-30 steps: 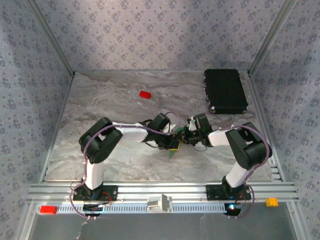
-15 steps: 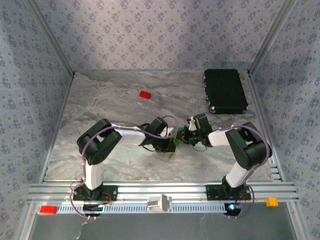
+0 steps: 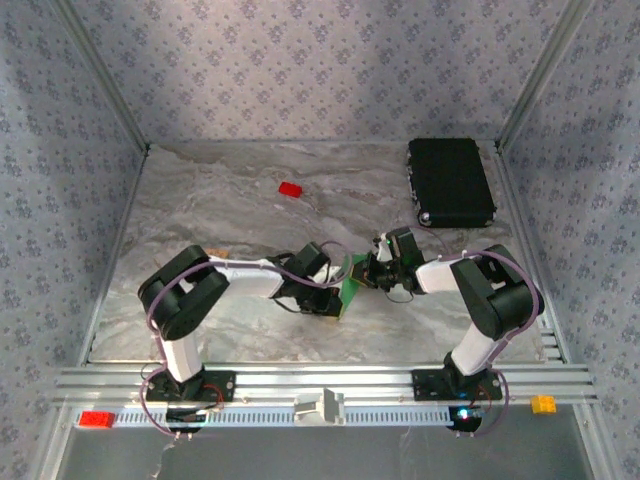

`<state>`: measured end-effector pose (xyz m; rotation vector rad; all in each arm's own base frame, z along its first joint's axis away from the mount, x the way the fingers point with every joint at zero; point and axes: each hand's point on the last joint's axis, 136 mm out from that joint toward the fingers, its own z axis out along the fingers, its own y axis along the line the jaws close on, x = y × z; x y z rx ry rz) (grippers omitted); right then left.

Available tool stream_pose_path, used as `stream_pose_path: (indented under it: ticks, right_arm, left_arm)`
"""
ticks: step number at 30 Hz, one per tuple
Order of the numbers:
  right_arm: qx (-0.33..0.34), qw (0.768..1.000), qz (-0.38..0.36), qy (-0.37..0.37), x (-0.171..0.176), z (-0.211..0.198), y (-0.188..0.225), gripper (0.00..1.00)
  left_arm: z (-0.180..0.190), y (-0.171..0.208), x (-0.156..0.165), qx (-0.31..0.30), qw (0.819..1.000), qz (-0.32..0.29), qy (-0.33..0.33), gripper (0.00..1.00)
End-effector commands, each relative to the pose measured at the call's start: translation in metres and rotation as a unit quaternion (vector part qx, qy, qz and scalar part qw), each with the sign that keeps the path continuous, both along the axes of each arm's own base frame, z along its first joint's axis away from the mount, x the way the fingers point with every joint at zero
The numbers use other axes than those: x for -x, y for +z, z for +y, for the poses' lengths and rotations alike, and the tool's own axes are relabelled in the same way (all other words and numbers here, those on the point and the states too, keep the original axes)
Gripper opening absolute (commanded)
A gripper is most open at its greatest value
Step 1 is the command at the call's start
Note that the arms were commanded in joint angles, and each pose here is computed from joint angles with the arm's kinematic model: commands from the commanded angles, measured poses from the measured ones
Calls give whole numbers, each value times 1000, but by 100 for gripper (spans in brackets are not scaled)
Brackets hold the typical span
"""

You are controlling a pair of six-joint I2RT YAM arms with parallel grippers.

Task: Fold a paper plane with a square sheet of paper (pick it up from the middle)
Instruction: Fold the wing for the fifth time at the center of the table.

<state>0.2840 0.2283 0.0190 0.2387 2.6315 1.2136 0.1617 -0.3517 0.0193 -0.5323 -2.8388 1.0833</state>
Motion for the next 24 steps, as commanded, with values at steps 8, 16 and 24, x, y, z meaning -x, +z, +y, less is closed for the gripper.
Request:
stream_pose_path:
  ticks: [8,16,24]
  right_arm:
    - [84,994,56,-33,18,-27,-42,7]
    - [82,994,57,-33,18,-26,-41,7]
    - [80,995,57,-35,17,-25,-40,7]
  left_arm:
    - [25,1,29,-45,999,7,-23,0]
    - [2,51,-6,43,998,-44,26,0]
    - [-28,51,-48,63,996,-40,54,0]
